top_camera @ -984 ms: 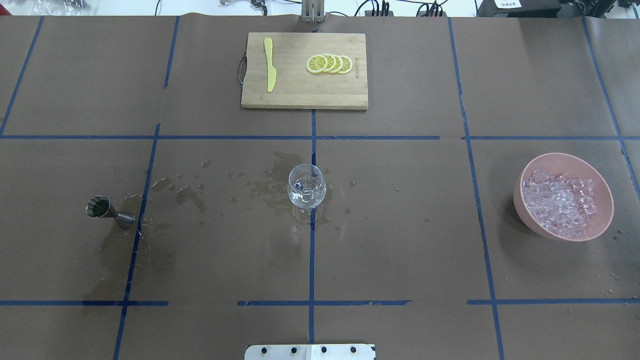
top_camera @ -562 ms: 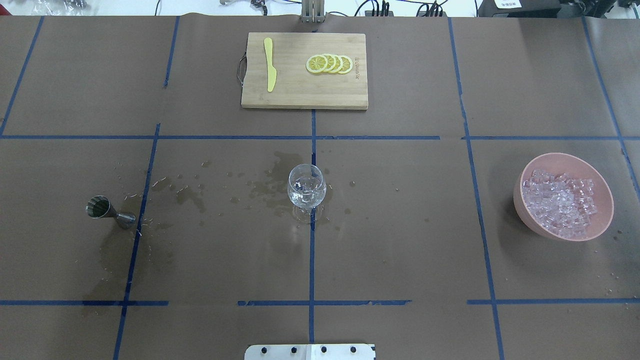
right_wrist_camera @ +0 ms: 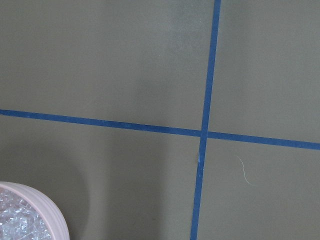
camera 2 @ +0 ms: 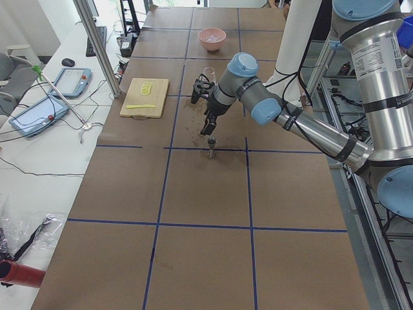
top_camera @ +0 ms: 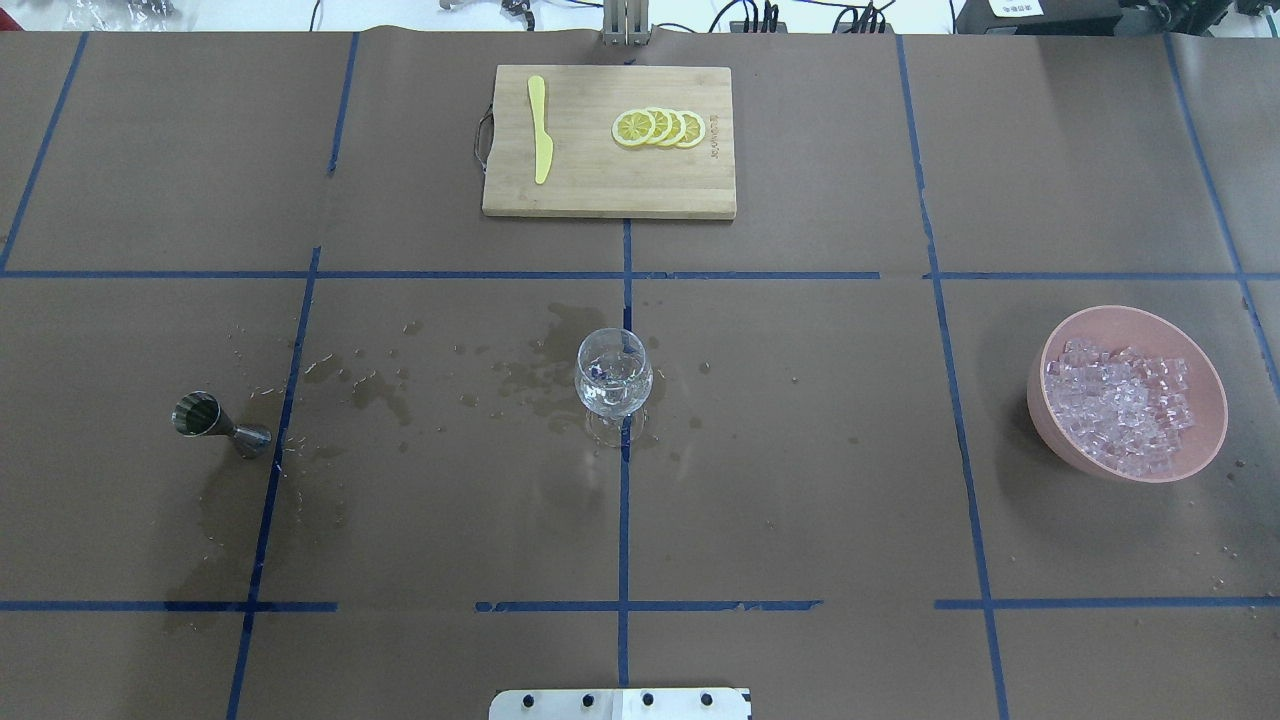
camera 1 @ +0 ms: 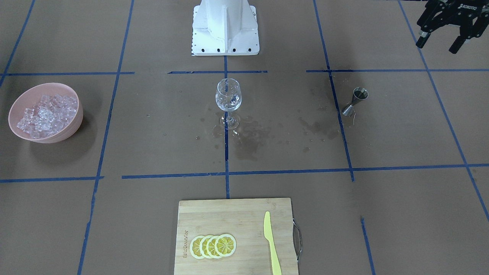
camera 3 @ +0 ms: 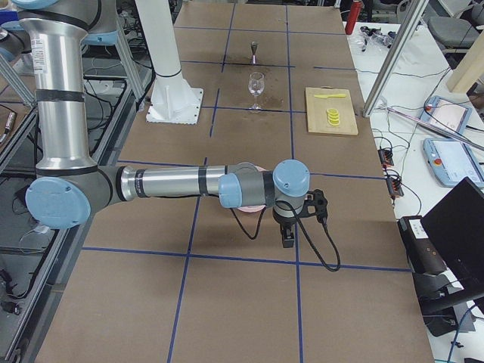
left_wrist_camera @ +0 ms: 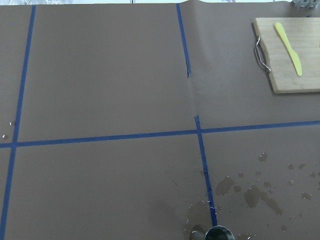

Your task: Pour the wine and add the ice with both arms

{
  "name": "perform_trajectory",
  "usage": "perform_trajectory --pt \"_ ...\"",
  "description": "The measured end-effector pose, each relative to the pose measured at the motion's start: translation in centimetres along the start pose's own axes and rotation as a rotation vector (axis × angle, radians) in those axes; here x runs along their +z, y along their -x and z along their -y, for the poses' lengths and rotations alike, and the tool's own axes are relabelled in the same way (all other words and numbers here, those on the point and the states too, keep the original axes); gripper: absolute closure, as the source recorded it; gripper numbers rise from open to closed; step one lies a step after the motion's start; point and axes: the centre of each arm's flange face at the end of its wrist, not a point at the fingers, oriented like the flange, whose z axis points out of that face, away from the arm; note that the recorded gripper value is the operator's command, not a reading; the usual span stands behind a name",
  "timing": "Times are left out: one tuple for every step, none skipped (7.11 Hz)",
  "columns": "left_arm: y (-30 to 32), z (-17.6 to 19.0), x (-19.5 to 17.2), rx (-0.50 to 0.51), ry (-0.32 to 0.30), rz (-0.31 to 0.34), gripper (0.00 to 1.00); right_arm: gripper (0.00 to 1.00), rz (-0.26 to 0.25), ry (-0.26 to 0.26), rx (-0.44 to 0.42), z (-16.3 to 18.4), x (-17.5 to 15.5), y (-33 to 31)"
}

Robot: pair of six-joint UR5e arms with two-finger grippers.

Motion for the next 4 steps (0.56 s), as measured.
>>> perform_trajectory --pt "-1.7 -1.5 1.7 -0.033 -0.007 -0.005 0.01 0.00 0.009 0.002 0.003 -0.1 0.1 0.0" --pt "-4.0 -3.6 4.0 -0.080 -0.007 -0.010 0.01 0.00 0.022 0.004 0.003 -0.2 0.2 0.0" --pt "-6.1 -6.0 6.0 -0.118 -0.007 -0.002 0.01 0.00 0.026 0.003 0.002 -0.3 0.2 0.1" --pt "-7.6 -8.2 7.5 -0.138 -0.021 0.017 0.01 0.00 0.027 0.004 0.003 -0.3 0.2 0.0"
